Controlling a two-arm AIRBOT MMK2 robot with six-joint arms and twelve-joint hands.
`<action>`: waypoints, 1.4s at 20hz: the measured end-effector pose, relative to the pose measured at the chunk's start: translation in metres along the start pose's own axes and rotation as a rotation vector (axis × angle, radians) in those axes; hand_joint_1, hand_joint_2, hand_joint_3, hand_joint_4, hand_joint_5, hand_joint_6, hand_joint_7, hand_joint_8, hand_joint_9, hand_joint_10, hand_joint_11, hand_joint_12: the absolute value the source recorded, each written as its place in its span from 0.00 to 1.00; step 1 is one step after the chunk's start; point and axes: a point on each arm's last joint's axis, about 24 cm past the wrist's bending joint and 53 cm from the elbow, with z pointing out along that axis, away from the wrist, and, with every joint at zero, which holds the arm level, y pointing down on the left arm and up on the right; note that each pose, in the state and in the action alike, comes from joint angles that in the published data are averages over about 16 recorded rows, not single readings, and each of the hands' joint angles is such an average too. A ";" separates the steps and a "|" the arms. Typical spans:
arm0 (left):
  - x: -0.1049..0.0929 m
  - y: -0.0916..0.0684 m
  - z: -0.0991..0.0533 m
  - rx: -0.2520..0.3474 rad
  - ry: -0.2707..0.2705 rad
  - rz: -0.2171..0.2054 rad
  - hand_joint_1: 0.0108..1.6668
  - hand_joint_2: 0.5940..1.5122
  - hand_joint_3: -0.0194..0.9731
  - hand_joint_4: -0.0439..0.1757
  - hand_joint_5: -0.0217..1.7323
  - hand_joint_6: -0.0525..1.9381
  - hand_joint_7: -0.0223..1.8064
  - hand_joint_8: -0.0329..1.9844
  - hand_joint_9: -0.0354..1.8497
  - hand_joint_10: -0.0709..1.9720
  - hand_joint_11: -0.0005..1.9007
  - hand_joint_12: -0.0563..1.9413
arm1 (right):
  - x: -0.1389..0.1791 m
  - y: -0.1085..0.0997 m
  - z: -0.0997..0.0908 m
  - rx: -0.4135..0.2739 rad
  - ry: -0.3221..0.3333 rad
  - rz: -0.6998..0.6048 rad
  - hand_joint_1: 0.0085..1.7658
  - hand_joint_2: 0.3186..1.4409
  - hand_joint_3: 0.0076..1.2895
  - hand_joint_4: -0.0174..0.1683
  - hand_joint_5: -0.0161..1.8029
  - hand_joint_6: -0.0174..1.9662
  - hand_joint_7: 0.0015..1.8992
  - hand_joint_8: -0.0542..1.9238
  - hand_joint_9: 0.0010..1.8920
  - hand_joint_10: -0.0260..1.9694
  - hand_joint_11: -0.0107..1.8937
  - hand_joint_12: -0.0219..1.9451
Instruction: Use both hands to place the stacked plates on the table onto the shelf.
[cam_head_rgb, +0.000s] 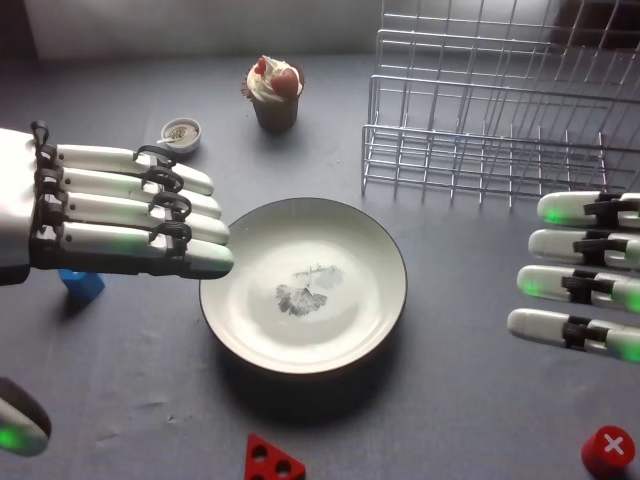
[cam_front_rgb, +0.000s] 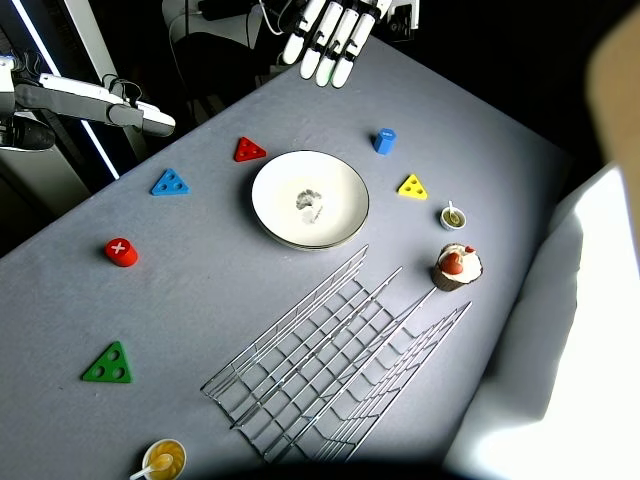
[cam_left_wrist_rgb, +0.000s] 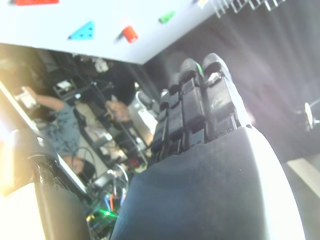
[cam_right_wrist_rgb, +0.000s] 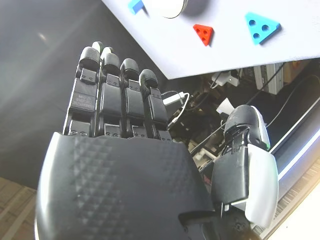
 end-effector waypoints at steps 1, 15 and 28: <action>0.000 0.000 0.000 0.000 0.000 0.000 0.02 0.41 0.04 0.21 0.07 0.03 0.09 0.02 0.09 0.04 0.02 0.08 | 0.000 0.000 0.000 0.000 0.000 0.000 0.01 0.46 0.03 0.13 0.08 0.02 0.09 0.04 0.08 0.03 0.08 0.04; -0.013 -0.003 0.000 0.008 -0.058 -0.026 0.02 0.46 0.03 0.21 0.07 0.03 0.09 0.01 0.10 0.04 0.05 0.07 | 0.000 0.000 0.000 0.000 0.000 0.000 0.01 0.47 0.01 0.13 0.09 0.02 0.10 0.03 0.09 0.01 0.09 0.03; -0.022 -0.009 -0.011 0.050 -0.073 -0.004 0.01 0.46 0.03 0.22 0.08 0.03 0.10 0.01 0.10 0.04 0.06 0.06 | 0.000 0.000 0.000 0.000 0.000 0.000 0.01 0.49 0.01 0.13 0.09 0.02 0.10 0.03 0.10 0.01 0.09 0.02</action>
